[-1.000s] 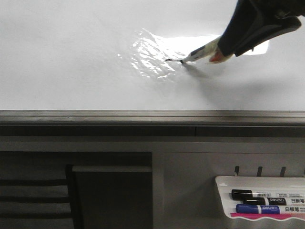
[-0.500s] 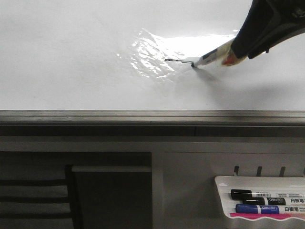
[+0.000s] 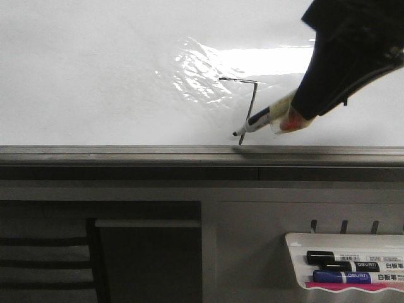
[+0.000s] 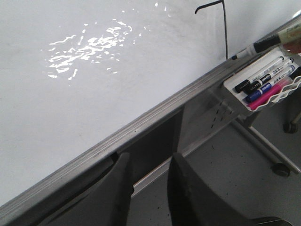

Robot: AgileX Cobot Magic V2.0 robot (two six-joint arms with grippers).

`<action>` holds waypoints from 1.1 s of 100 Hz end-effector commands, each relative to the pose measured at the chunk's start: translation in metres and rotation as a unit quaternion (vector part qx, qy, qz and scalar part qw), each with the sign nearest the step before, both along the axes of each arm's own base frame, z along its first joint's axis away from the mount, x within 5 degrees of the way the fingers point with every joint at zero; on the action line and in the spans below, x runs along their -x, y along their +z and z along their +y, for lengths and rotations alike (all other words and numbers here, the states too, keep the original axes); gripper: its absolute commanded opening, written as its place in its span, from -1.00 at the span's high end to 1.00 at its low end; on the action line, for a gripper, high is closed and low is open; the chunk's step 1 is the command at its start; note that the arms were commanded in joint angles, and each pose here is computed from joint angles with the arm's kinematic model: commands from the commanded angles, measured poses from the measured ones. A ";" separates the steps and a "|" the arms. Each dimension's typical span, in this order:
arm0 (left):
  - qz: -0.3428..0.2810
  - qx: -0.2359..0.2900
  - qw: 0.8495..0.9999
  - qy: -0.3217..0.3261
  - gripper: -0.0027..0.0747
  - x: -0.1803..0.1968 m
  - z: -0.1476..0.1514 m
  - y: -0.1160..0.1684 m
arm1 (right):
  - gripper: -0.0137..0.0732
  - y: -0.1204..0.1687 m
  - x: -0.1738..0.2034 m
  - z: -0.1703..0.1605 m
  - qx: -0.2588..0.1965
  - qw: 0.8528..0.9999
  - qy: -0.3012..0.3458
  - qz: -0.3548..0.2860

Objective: Write number 7 on whiteboard

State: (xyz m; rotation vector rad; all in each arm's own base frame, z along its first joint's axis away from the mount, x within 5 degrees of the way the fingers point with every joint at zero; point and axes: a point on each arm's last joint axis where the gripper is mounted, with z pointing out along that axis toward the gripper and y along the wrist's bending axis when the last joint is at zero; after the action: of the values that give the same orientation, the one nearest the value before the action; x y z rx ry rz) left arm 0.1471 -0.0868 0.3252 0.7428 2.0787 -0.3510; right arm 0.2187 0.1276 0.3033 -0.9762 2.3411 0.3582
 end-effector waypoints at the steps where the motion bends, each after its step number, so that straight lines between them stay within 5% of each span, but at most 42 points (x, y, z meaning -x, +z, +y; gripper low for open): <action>1: -0.038 0.021 0.999 -0.024 0.50 0.002 -0.006 0.020 | 0.79 0.032 0.020 0.003 0.004 0.995 0.080 -0.061; 9: -0.046 0.001 0.996 -0.082 0.50 0.008 -0.015 0.025 | 0.79 0.045 0.040 0.005 0.020 0.983 0.152 -0.099; 33: -0.086 -0.017 0.963 -0.255 0.50 0.022 -0.058 0.024 | 0.79 0.078 0.076 -0.007 0.023 0.948 0.224 -0.225; 49: -0.148 -0.010 0.943 -0.298 0.50 0.022 -0.093 0.027 | 0.79 0.084 0.087 -0.013 0.037 0.935 0.248 -0.251; 82: -0.152 -0.021 0.924 -0.350 0.13 0.008 -0.153 0.032 | 0.79 0.080 0.090 -0.015 0.048 0.934 0.260 -0.240; 110: -0.133 -0.042 0.919 -0.368 0.11 -0.004 -0.173 0.021 | 0.79 0.078 0.092 -0.016 0.052 0.935 0.267 -0.228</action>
State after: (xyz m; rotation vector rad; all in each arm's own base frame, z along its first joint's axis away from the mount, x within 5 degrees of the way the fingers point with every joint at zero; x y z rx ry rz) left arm 0.1517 -0.2582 0.3262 1.6091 1.5513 -0.5105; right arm 0.1288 0.1126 0.3684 -1.6018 1.7298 0.1964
